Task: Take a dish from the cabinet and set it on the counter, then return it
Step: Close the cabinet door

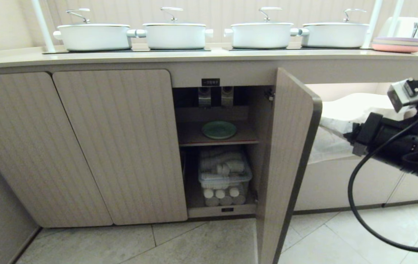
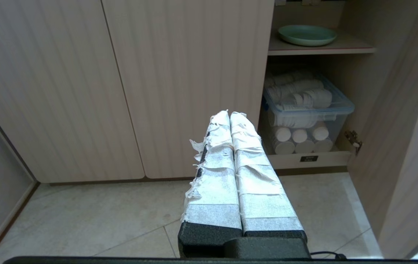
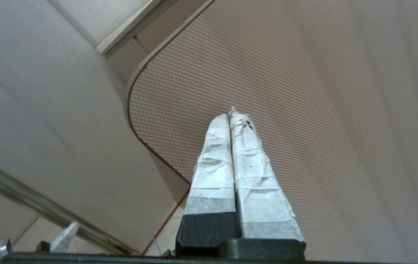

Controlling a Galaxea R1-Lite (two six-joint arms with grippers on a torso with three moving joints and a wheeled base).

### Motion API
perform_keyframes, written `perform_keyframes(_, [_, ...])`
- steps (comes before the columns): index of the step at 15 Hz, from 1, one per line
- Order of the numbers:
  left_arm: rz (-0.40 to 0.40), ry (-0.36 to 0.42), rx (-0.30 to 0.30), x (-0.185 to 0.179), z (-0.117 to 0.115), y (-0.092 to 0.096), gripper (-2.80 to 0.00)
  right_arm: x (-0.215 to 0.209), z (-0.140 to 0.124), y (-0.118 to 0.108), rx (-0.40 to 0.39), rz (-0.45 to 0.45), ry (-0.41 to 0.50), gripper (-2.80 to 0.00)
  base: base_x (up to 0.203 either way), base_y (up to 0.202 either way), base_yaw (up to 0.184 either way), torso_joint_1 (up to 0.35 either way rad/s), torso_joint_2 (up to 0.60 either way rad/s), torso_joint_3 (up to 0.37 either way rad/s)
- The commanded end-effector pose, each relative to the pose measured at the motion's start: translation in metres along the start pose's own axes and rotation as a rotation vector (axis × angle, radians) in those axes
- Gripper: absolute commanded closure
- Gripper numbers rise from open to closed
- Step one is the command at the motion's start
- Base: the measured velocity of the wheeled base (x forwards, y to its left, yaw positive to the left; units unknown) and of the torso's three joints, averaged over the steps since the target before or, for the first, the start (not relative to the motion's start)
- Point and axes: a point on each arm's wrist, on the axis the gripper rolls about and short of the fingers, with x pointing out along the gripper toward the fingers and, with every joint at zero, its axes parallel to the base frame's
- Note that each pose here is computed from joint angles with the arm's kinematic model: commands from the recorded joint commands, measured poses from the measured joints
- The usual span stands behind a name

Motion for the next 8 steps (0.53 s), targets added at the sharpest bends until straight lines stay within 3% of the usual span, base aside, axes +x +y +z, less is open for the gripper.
perform_keyframes(1, [-0.001,0.000,0.000,0.000,0.000,0.000,0.00,0.010,-0.005,0.001,-0.011,0.022,0.026,0.00,0.000,0.000,0.000,0.000,0.00,0.000])
perform_keyframes(3, [-0.002,0.000,0.000,0.000,0.000,0.000,0.00,0.017,-0.007,0.001,-0.051,0.036,0.038,0.00,0.000,0.000,0.000,0.000,0.00,0.000])
perform_keyframes(8, [-0.002,0.000,0.000,0.000,0.000,0.000,0.00,0.032,-0.003,-0.003,-0.059,0.047,0.036,0.00,0.000,0.000,0.000,0.000,0.00,0.000])
